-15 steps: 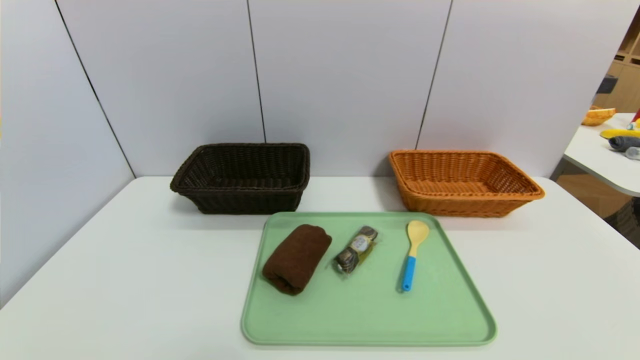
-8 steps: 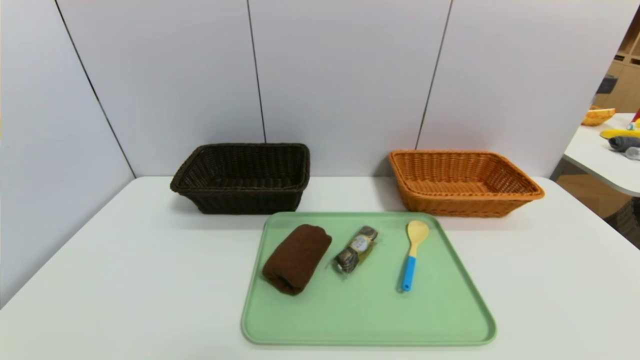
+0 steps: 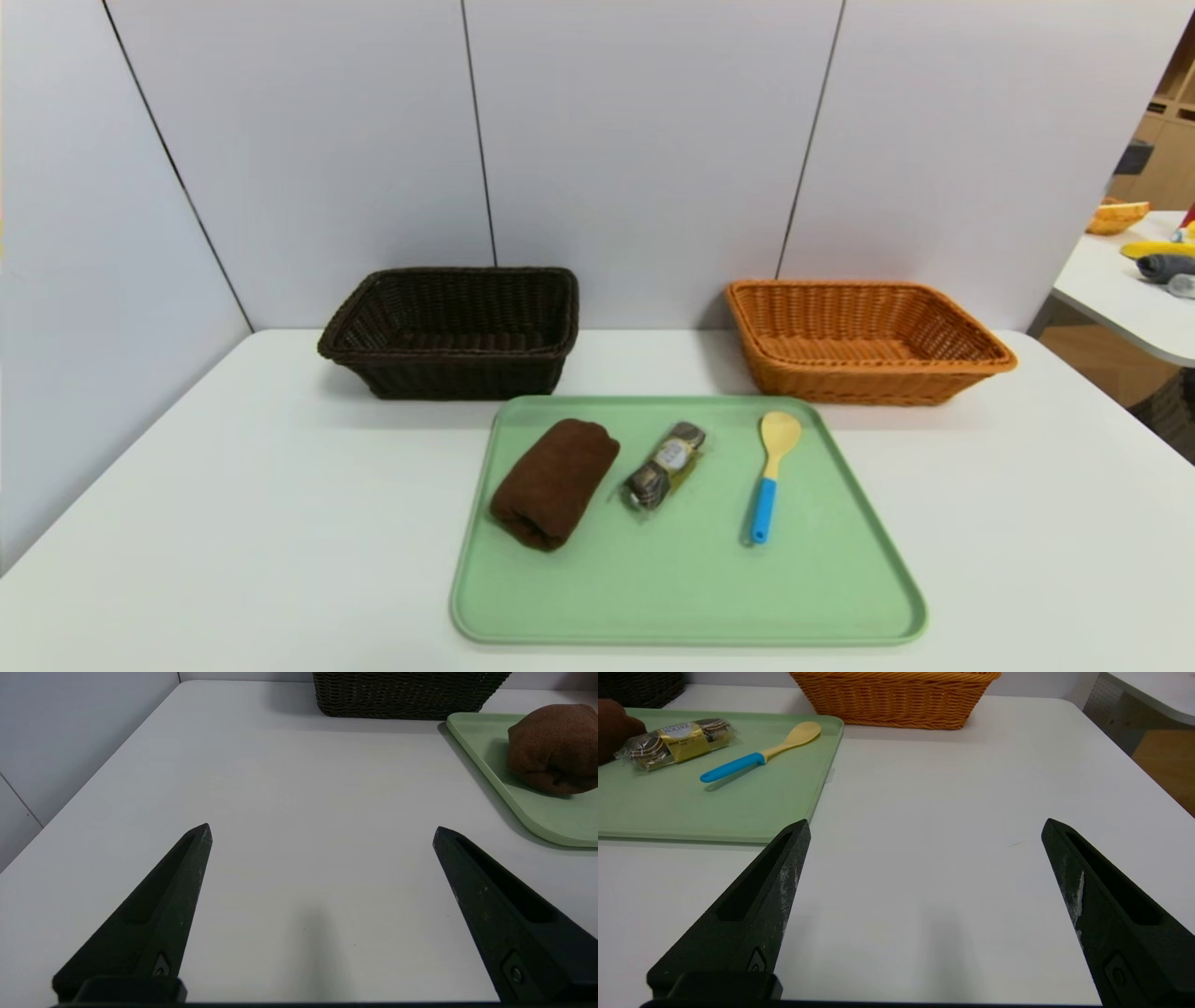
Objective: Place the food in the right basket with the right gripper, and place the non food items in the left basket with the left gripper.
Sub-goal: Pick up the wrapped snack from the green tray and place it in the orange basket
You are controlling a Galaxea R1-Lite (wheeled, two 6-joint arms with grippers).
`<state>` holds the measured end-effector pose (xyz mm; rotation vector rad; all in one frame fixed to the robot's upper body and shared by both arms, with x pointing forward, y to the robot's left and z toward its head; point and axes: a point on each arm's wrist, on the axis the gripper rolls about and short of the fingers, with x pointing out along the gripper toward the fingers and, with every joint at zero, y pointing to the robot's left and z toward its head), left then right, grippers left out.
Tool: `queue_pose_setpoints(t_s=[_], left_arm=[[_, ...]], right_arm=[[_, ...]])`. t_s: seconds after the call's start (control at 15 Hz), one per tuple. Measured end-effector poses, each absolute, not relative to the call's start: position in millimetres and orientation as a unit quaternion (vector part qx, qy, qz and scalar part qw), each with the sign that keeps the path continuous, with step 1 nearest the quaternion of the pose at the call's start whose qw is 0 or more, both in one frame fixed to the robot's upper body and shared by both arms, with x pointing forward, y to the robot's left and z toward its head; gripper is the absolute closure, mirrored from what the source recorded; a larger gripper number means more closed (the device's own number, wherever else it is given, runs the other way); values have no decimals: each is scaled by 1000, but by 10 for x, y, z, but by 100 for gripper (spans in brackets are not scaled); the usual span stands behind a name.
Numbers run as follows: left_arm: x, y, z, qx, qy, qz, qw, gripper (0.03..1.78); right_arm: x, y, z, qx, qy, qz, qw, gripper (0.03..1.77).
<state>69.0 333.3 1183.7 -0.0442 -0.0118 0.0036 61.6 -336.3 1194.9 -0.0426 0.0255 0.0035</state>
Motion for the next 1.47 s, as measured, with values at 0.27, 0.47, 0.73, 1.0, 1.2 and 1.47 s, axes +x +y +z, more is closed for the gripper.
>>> queue_pose_setpoints(t_s=[0.27,0.47,0.73,1.0,1.2,1.47], left_arm=[[691,3333,11834,-21,-5,1,1000,12],[691,3333,11827,-15,-1,1,1000,12],[691,3333,11826,-15,-1,1,1000,12],[691,3333,11826,-19,-1,1,1000,12],[691,3333,11826,-19,-1,1,1000,12],[691,3333,11826,-17,-1,1,1000,12]], right_arm=[[681,-3361,11843,-23,1,4,1000,9],[685,-3361,11829,-23,3,4,1000,9],[686,-3362,11829,-20,2,2,1000,9],[687,-3363,11828,-19,1,2,1000,9],[687,-3362,11828,-20,1,3,1000,9],[687,-3362,11827,-20,2,3,1000,9]])
